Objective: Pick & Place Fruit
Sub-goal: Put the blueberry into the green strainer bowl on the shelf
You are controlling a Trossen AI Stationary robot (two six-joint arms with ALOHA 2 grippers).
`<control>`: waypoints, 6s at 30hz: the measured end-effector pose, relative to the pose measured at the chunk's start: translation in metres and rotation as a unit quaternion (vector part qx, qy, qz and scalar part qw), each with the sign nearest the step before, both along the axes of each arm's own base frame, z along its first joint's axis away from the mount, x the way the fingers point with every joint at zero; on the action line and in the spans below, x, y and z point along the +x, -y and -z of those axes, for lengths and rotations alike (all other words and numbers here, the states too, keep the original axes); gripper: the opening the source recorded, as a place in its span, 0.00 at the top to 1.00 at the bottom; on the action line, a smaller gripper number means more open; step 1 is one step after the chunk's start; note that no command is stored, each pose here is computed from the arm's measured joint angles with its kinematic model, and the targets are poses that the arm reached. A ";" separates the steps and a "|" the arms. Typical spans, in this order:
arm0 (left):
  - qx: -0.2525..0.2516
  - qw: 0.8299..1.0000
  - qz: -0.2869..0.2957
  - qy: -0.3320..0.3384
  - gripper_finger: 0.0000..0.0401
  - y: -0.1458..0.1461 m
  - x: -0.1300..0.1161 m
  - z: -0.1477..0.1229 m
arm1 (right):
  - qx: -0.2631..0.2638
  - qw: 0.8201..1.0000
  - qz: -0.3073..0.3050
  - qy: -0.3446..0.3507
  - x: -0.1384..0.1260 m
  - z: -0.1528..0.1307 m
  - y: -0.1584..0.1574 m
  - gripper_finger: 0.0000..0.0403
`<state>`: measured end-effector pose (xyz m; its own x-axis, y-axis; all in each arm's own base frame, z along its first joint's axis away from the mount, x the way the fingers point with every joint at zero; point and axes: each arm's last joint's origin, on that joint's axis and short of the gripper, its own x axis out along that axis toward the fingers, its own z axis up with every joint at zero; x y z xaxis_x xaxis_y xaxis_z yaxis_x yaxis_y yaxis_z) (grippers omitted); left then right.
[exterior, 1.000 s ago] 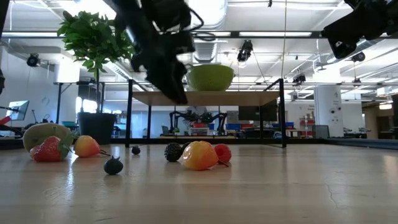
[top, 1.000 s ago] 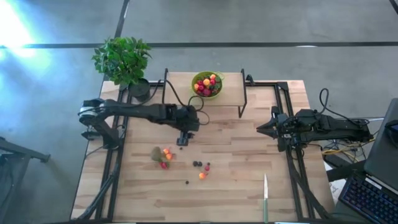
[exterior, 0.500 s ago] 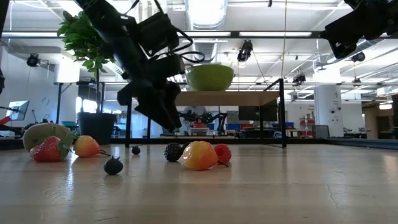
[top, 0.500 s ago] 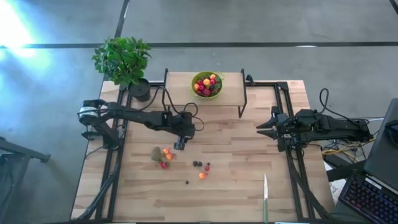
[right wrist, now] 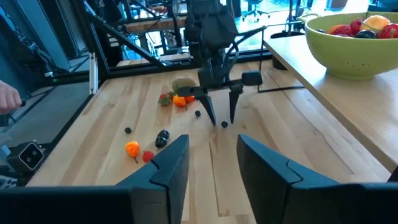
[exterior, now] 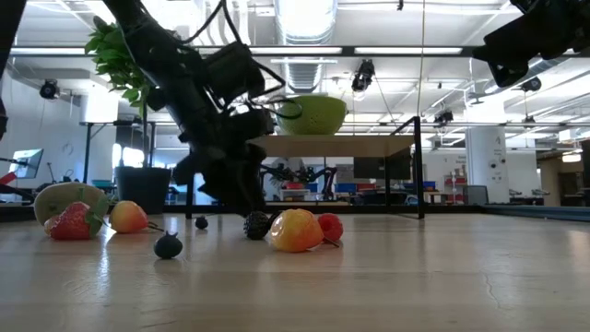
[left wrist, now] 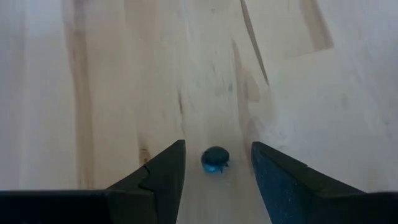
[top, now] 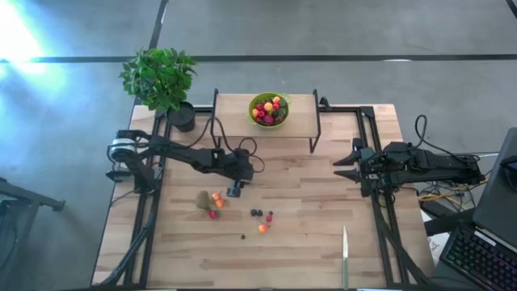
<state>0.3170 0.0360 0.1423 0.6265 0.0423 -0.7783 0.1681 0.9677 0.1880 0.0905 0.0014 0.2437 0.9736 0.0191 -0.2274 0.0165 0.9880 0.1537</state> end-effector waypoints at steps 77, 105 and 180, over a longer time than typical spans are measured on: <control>0.015 0.976 -0.056 0.211 0.83 -0.020 0.070 -0.231 | 0.000 1.000 0.000 0.000 0.000 0.000 0.000 0.85; 0.031 0.958 -0.258 0.119 0.83 -0.110 0.039 -0.203 | 0.000 1.000 0.000 0.000 0.000 0.000 0.000 0.79; 0.005 0.989 -0.003 -0.150 0.56 0.086 0.007 -0.091 | 0.000 1.000 0.000 0.000 0.000 0.000 0.000 0.69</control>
